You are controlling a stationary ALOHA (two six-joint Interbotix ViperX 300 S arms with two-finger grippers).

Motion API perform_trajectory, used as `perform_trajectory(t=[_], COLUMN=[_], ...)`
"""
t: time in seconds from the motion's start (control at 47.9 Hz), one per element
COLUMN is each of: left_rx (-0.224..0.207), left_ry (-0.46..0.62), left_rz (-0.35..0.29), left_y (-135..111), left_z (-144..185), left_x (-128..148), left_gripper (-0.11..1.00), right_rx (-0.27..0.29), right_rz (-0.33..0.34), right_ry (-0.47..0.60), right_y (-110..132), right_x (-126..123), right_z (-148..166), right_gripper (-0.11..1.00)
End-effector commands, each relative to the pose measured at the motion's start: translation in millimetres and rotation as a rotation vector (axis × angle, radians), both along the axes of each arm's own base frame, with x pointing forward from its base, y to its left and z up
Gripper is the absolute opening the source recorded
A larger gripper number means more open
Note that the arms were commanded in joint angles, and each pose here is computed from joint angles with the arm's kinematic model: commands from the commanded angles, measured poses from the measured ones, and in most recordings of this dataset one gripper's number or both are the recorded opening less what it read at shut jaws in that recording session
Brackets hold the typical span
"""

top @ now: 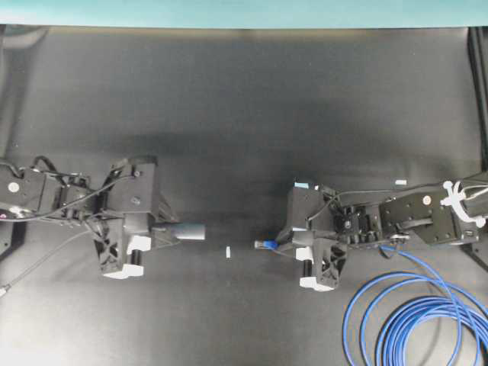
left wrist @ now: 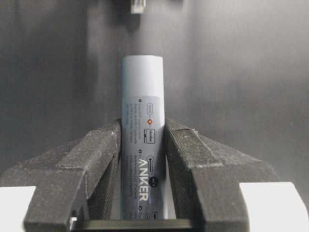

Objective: Insert the LAN cable into the hub.
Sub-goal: 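Move both grippers toward each other, bringing the plug to the hub port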

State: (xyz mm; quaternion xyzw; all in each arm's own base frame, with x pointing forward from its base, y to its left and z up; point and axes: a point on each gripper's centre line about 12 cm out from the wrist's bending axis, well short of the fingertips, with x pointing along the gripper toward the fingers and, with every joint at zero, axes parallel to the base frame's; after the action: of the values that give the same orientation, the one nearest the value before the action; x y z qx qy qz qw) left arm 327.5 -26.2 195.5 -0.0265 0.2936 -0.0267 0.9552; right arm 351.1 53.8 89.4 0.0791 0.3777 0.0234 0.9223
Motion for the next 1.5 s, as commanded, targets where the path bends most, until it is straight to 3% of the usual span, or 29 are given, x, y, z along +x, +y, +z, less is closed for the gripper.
perform_trajectory(t=[0.0, 0.209, 0.355, 0.605, 1.482], left_rx=[0.002, 0.006, 0.007, 0.012, 0.038], left_ry=[-0.025, 0.024, 0.024, 0.024, 0.022], left_rz=[-0.005, 0.002, 0.009, 0.006, -0.016], left_y=[-2, -1, 1, 1, -1], left_z=[11, 8, 9, 9, 10], left_x=[10, 25, 30, 31, 43], left_gripper=[0.28, 0.28, 0.28, 0.28, 0.28], right_rx=[0.017, -0.002, -0.033, -0.066, -0.076], right_rz=[-0.01, 0.014, 0.044, 0.071, 0.076], right_ry=[-0.058, -0.11, -0.107, -0.103, -0.056], right_y=[0, -1, 1, 2, 2], right_x=[7, 16, 24, 35, 39], right_z=[26, 66, 75, 79, 70], right_gripper=[0.09, 0.09, 0.09, 0.09, 0.09])
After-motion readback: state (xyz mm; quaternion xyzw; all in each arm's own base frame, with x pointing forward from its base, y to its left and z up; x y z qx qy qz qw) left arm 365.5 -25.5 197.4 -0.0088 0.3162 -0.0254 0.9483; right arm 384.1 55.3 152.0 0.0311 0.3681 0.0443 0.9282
